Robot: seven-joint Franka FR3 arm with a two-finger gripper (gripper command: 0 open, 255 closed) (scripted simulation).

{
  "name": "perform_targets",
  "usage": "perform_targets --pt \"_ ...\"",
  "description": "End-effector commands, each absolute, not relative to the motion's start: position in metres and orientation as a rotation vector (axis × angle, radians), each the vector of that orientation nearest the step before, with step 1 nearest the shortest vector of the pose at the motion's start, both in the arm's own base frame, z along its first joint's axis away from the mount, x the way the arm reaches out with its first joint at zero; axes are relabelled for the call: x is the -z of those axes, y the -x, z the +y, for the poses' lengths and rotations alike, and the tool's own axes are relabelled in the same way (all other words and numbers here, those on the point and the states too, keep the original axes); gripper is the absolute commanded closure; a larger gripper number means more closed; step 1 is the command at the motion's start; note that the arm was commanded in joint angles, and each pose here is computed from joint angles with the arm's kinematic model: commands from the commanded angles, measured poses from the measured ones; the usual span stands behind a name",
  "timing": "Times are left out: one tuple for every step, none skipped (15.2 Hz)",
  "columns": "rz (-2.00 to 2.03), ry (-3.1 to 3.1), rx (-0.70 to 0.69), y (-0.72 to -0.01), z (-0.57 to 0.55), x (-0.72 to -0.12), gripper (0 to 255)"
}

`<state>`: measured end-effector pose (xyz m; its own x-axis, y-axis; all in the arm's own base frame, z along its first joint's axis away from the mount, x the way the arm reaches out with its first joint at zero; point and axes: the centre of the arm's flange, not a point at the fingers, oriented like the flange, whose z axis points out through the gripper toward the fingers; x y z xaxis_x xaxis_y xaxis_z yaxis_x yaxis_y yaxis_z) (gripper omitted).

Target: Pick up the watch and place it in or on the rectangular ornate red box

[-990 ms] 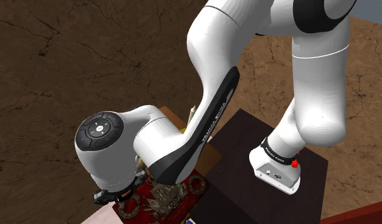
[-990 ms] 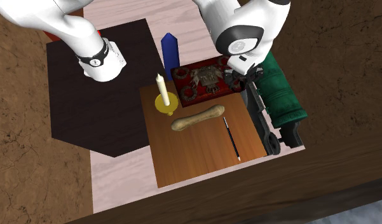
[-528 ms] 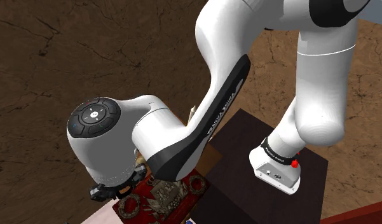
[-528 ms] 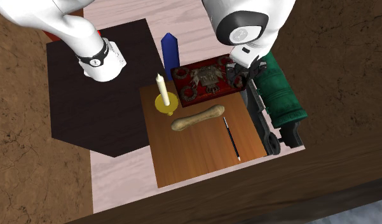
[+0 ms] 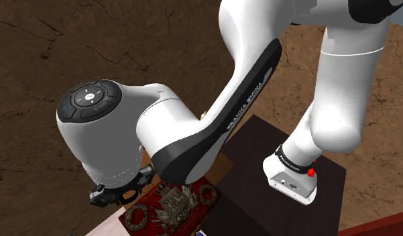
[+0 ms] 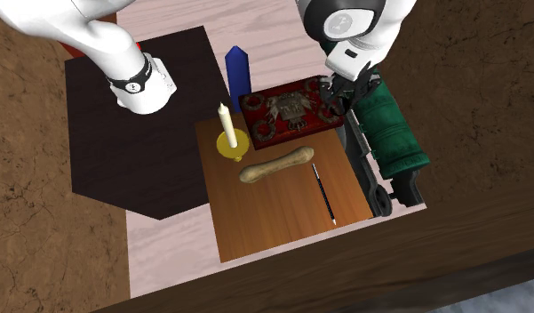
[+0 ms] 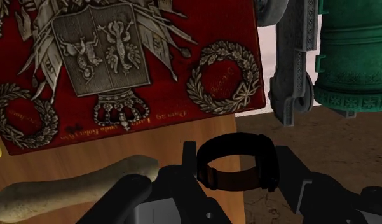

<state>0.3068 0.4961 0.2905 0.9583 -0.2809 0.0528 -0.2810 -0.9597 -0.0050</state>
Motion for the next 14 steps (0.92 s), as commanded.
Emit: perform_targets --pt "-0.446 -3.106 -0.083 -0.297 0.487 -0.295 255" --pt "-0.446 -3.106 -0.083 -0.288 0.478 -0.296 255" --pt "-0.446 -3.106 -0.083 -0.279 0.469 -0.296 255" --pt "-0.446 -3.106 -0.083 -0.269 0.459 -0.297 255" --pt "-0.445 -3.106 -0.083 -0.260 0.450 -0.298 255" --pt "-0.446 -3.106 -0.083 -0.250 0.441 -0.298 255" --pt "-0.446 -3.106 -0.083 -0.241 0.432 -0.299 255" --pt "-0.446 -3.106 -0.083 -0.231 0.423 -0.300 255" --pt "-0.446 -3.106 -0.083 -0.222 0.413 -0.301 255" --pt "-0.445 -3.106 -0.083 -0.215 0.407 -0.301 255" --pt "-0.446 -3.106 -0.083 -0.215 0.407 -0.296 255" --pt "-0.446 -3.106 -0.083 -0.215 0.407 -0.291 255" --pt "-0.446 -3.106 -0.083 -0.215 0.407 -0.285 255" --pt "-0.446 -3.106 -0.083 -0.215 0.407 -0.280 255"
